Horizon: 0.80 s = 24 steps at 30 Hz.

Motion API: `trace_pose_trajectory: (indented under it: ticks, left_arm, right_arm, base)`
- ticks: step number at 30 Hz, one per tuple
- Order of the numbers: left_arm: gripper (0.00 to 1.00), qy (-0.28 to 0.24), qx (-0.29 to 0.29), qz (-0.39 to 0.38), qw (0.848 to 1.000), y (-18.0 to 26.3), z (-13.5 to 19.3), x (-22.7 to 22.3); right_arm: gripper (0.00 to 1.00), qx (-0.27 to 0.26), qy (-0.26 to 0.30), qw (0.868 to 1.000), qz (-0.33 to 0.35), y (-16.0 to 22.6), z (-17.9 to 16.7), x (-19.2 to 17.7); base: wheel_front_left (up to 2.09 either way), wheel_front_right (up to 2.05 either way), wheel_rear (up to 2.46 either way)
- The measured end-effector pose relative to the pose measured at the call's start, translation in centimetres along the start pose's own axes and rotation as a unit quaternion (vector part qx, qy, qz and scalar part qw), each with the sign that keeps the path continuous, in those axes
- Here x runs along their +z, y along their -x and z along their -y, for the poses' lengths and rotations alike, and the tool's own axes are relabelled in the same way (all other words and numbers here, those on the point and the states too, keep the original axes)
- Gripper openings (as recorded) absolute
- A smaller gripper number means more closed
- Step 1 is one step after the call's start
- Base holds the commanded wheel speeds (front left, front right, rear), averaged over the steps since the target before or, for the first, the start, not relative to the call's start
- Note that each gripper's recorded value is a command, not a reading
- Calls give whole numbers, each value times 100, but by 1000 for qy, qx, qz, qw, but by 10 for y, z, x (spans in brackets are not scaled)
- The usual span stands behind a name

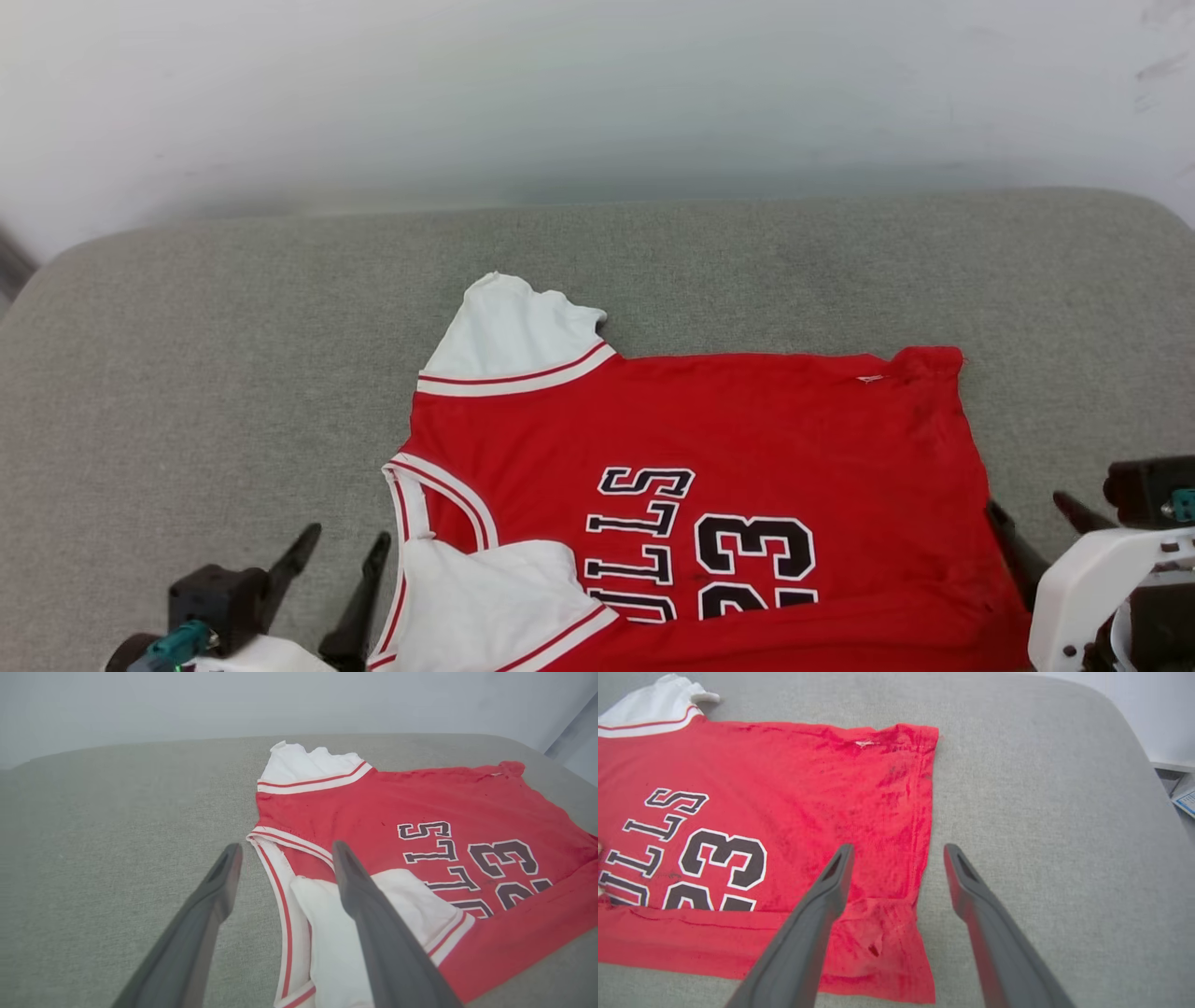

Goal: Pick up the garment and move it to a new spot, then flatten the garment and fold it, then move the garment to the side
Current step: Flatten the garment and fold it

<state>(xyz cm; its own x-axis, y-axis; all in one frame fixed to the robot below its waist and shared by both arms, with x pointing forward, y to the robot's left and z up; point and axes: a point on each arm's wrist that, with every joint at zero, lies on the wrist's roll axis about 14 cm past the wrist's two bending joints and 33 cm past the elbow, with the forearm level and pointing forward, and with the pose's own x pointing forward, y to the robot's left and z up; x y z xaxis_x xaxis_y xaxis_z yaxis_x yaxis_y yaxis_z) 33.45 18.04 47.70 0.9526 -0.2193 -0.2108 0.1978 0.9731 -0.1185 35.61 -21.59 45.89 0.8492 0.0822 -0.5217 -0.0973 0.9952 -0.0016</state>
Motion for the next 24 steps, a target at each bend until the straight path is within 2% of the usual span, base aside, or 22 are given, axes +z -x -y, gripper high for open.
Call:
trace_pose_trajectory:
  ticks: [5,10,13,17,20,24]
  left_arm:
    - [100,2,11,78,997,-6,-1,35]
    - [100,12,21,151,988,-11,-1,74]
    - [100,13,22,164,986,-11,-2,78]
    - [100,15,20,178,984,-16,-3,83]
    - [100,20,17,179,983,-19,-3,82]
    - [100,4,-9,163,987,-28,2,73]
  right_arm:
    - [100,12,1,993,113,7,-9,43]
    - [100,24,-8,978,208,19,-20,73]
    - [100,24,-15,967,252,24,-23,86]
    - [100,16,-10,961,276,27,-23,89]
    - [100,11,-30,957,287,31,-24,90]
    - [100,0,-37,956,291,31,-20,89]
  base:
    - [0,0,0]
    - [0,0,0]
    - [0,0,0]
    - [0,0,0]
    - [0,0,0]
    - [0,0,0]
